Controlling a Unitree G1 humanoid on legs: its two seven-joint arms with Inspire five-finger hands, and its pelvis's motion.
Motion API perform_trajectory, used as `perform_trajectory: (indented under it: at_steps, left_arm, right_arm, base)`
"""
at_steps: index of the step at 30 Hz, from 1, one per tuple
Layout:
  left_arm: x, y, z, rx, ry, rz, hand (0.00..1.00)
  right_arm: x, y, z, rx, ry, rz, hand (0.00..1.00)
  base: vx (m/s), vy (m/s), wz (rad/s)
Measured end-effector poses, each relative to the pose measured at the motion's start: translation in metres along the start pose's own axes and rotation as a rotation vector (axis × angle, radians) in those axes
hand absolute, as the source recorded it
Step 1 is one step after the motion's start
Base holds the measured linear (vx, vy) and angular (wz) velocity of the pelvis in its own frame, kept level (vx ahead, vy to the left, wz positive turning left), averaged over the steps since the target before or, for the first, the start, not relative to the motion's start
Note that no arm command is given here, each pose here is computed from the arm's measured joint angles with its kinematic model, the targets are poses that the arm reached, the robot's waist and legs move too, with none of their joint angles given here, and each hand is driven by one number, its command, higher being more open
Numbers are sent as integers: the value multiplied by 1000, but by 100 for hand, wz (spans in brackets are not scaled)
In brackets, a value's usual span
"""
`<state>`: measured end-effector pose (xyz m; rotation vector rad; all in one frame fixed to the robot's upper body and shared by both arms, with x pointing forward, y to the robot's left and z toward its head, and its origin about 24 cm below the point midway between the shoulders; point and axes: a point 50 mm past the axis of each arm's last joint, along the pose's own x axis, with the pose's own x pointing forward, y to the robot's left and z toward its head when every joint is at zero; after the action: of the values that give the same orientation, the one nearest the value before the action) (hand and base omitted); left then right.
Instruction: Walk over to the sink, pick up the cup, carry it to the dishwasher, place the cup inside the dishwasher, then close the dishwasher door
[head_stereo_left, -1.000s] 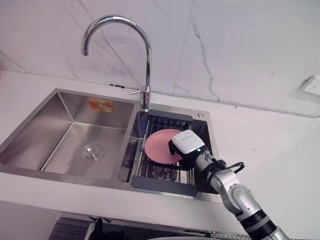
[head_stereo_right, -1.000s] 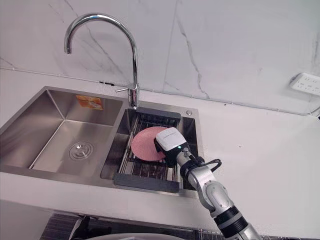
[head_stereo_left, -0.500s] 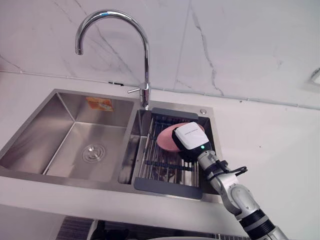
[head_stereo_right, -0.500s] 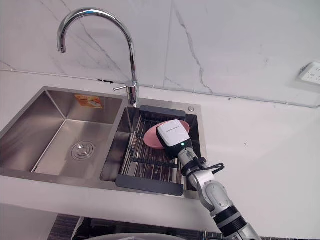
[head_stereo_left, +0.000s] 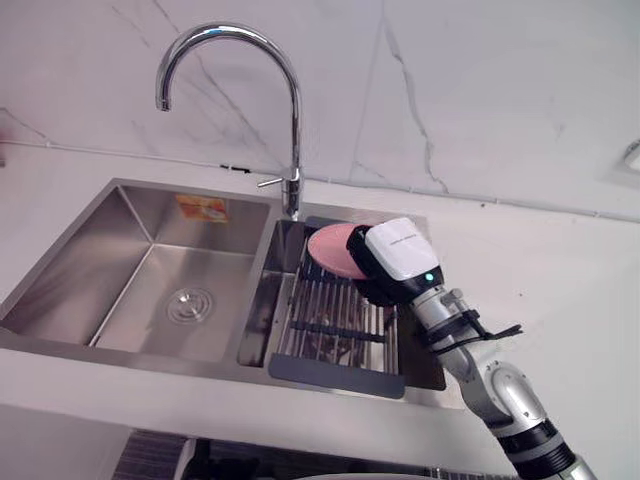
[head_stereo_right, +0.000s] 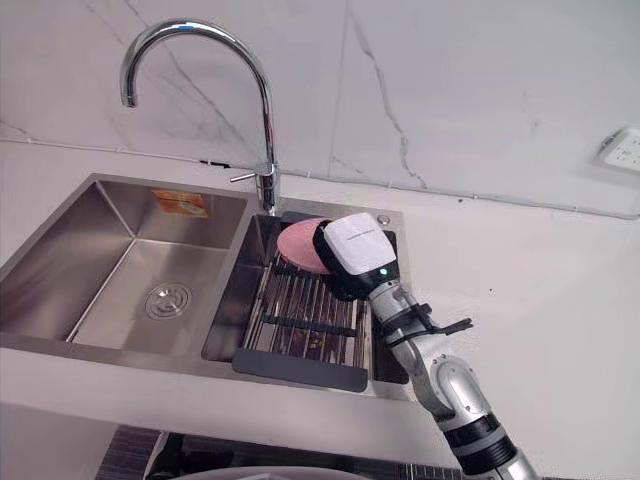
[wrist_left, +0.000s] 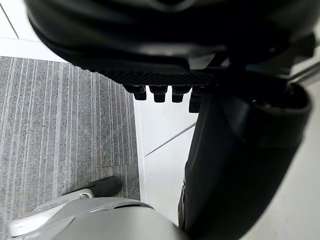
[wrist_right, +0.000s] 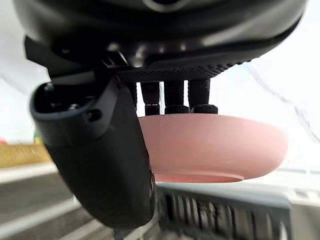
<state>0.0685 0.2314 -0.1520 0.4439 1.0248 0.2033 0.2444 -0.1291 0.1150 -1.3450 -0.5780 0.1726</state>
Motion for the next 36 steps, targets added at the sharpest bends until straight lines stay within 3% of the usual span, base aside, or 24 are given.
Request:
perform_trajectory:
  at_steps: [12, 16, 23, 30, 36]
  left_arm:
    - [-7, 0, -12, -4, 8, 67, 100]
    - [-23, -10, -33, -28, 59, 80, 100]
    - [-23, -15, -32, 45, 32, -79, 100]
    - [-25, -9, -36, -151, 100, 12, 100]
    - [-25, 7, -49, -225, 191, 141, 100]
  right_arm:
    - [-13, -52, -2, -12, -53, -252, 0]
    - [-8, -66, -5, -35, -117, -281, 0]
    - [-3, -78, -33, -76, -16, -386, 0]
    - [22, -90, -23, -99, -109, -452, 0]
    - [25, -86, -31, -135, -70, -429, 0]
  base:
    - [-33, 7, -2]
    - [-53, 111, -129]
    - [-135, 218, -83]
    - [-151, 4, -97]
    - [-167, -111, -122]
